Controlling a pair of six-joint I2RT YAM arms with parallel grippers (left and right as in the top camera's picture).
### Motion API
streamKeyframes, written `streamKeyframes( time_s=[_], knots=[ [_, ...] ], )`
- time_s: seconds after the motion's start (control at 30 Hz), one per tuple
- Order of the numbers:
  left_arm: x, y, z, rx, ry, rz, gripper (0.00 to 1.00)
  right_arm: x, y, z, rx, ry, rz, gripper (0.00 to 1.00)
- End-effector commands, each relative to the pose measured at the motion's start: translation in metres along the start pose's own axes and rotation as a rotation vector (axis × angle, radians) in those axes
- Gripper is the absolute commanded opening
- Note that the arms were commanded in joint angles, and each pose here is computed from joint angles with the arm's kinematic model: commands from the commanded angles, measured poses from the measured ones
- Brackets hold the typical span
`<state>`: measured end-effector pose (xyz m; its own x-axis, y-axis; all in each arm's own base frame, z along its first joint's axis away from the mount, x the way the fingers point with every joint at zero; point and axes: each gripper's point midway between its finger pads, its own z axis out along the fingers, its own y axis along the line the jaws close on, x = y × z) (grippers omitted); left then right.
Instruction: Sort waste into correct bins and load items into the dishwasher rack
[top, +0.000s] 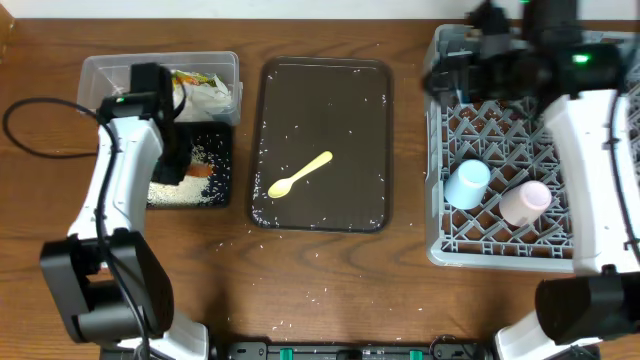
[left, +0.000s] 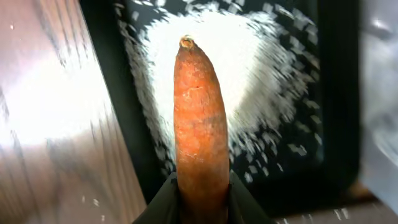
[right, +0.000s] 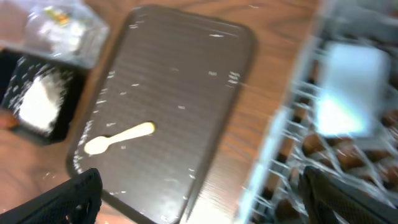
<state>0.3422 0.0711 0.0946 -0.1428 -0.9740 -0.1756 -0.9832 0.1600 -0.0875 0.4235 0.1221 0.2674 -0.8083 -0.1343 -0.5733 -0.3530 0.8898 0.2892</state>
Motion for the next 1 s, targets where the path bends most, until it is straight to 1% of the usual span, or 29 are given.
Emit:
streamKeyframes(
  time_s=[0.0,0.13,0.17,0.33,0.4,0.5,0.53,0.6,0.67,0.73,0.77,0.83,0.87,0.93,0.97],
  knots=[
    [-0.006,0.005,0.023,-0.040,-0.008,-0.005,0.16,0.003,0.035,0.015,-0.029,0.015,-0.065,0.99],
    [-0.008,-0.011,0.045,-0.015,-0.016,-0.011,0.17,0.005,0.082,0.031,-0.084,0.018,-0.154,0.98],
    [-0.008,-0.013,0.049,-0.014,-0.016,-0.012,0.22,0.007,0.092,0.036,-0.093,0.025,-0.165,0.98],
    [-0.005,-0.014,0.075,-0.052,-0.005,-0.006,0.25,0.021,0.126,0.065,-0.089,0.069,-0.183,0.98],
    [-0.003,-0.012,0.080,-0.068,0.001,-0.004,0.32,0.027,0.139,0.077,-0.106,0.089,-0.184,0.96],
    [-0.002,-0.010,0.083,-0.077,0.004,-0.002,0.49,0.037,0.155,0.096,-0.113,0.119,-0.188,0.91],
    [-0.002,-0.010,0.083,-0.077,0.004,-0.002,0.53,0.039,0.159,0.101,-0.110,0.123,-0.177,0.90],
    [-0.002,-0.010,0.083,-0.078,0.005,-0.001,0.58,0.043,0.171,0.116,-0.116,0.129,-0.157,0.83],
    [-0.002,-0.009,0.083,-0.081,0.005,-0.001,0.61,0.048,0.180,0.129,-0.120,0.135,-0.145,0.74],
    [-0.002,-0.009,0.083,-0.080,0.005,-0.002,0.64,0.055,0.186,0.144,-0.091,0.149,-0.066,0.68],
    [-0.002,-0.009,0.083,-0.080,0.005,-0.002,0.68,0.059,0.187,0.150,-0.076,0.158,-0.032,0.67],
    [-0.002,-0.009,0.083,-0.080,0.005,-0.002,0.81,0.069,0.189,0.163,-0.032,0.180,0.047,0.64],
    [-0.002,-0.009,0.083,-0.080,0.005,-0.002,0.84,0.074,0.188,0.169,-0.007,0.188,0.086,0.59],
    [-0.002,-0.009,0.083,-0.080,0.005,-0.002,0.86,0.083,0.186,0.180,0.056,0.191,0.193,0.46],
    [-0.002,-0.009,0.083,-0.080,0.005,-0.002,0.87,0.085,0.185,0.183,0.082,0.186,0.236,0.37]
  ],
)
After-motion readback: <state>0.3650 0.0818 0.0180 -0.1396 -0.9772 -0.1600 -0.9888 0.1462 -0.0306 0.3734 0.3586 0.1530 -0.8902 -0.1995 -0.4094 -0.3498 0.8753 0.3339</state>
